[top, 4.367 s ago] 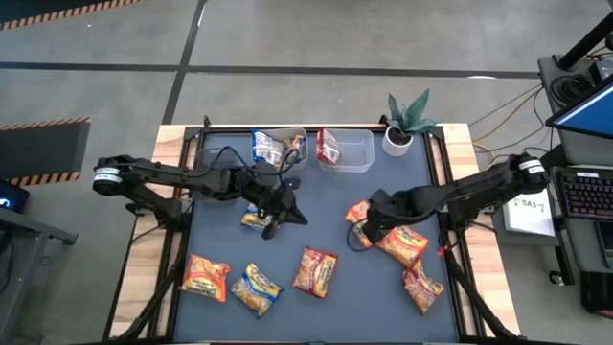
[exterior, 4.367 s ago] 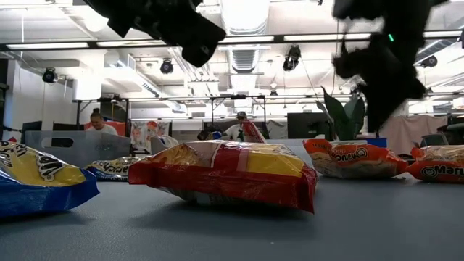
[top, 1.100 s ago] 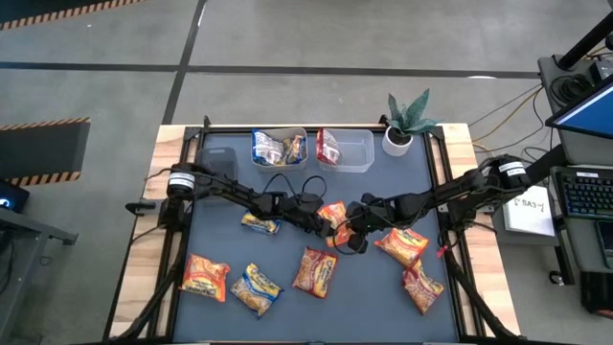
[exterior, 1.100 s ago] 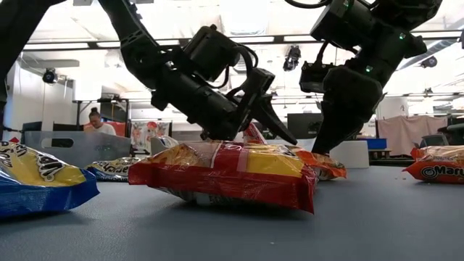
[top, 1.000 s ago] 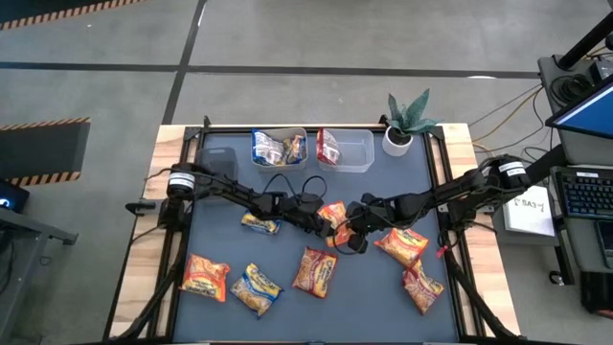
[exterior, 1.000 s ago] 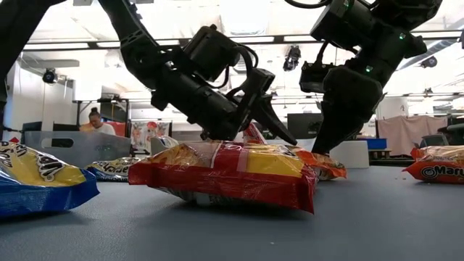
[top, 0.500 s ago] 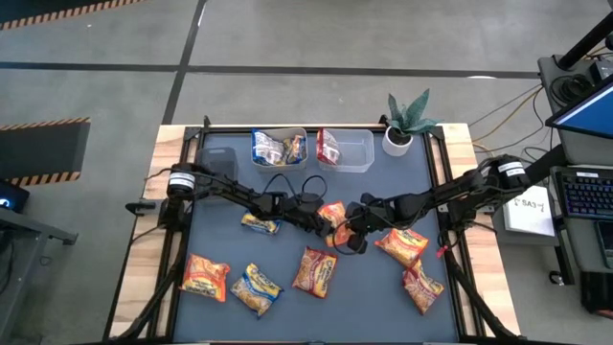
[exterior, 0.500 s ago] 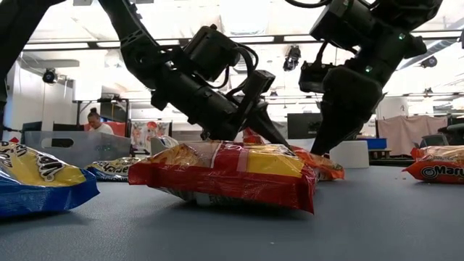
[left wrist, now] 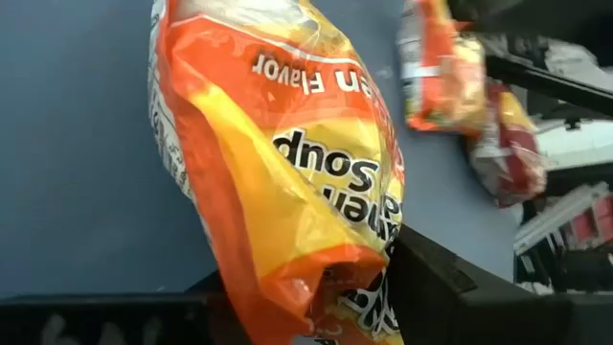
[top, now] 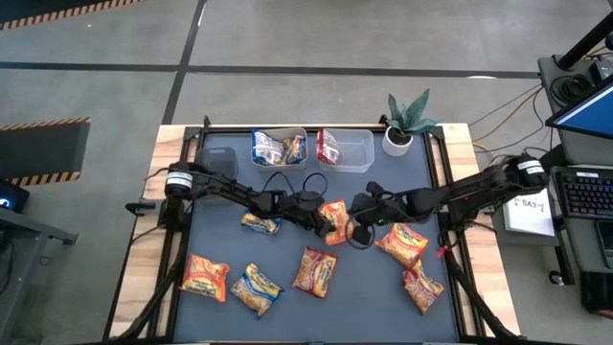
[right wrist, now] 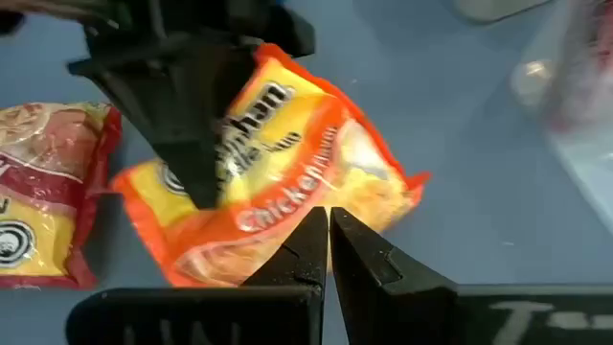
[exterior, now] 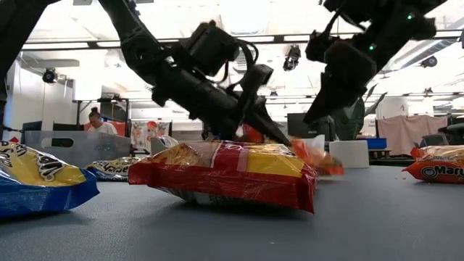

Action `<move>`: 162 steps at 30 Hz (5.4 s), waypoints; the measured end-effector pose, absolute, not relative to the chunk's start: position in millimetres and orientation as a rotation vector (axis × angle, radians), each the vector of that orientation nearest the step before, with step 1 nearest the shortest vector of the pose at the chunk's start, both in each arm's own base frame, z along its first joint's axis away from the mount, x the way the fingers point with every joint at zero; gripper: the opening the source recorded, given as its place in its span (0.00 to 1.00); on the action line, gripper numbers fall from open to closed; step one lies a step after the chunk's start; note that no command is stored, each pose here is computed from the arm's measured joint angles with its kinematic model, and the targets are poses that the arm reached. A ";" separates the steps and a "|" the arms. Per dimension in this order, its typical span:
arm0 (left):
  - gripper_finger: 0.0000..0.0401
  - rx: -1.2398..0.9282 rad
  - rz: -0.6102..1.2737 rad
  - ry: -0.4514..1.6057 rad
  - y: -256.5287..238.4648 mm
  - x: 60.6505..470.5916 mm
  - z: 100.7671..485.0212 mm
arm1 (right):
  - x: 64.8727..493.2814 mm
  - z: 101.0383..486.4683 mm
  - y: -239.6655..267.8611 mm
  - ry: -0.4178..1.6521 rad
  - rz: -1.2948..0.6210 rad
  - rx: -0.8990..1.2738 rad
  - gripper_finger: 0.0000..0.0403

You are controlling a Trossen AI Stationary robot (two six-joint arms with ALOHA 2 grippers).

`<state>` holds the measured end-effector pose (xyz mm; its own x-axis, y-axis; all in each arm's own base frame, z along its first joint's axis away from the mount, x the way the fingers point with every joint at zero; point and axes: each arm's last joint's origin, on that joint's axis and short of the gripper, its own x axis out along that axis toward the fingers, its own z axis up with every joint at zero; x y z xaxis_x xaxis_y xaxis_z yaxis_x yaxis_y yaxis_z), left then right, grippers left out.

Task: Sort Maruchan noodles
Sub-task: Put the orange noodle pack into the black bin, then put the red noodle pack into the transparent bin

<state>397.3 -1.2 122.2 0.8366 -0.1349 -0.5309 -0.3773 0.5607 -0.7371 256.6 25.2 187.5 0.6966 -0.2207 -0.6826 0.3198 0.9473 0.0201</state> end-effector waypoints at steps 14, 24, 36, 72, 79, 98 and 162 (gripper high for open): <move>0.30 -0.703 0.097 0.578 1.0 375.6 183.4 | 223.6 248.5 15.7 0.408 -0.390 0.047 0.02; 0.30 -0.505 0.368 0.914 23.0 289.3 281.5 | 224.1 281.7 12.6 0.201 -0.346 -0.060 0.02; 0.30 -0.437 0.803 1.225 49.1 216.3 352.9 | 226.7 304.7 -8.3 0.150 -0.415 -0.089 0.02; 0.30 -0.638 0.960 1.611 140.5 181.2 240.3 | 231.3 292.6 -8.7 0.221 -0.387 -0.122 0.02; 0.31 -0.669 0.943 1.646 142.2 186.0 232.3 | 231.3 292.7 -8.7 0.222 -0.387 -0.125 0.02; 0.31 -0.710 0.893 1.606 143.6 191.0 229.8 | 231.3 293.1 -8.7 0.222 -0.387 -0.133 0.02; 0.51 0.277 0.087 0.256 -104.0 152.4 278.2 | 234.6 304.7 -4.7 0.059 -0.275 0.096 0.02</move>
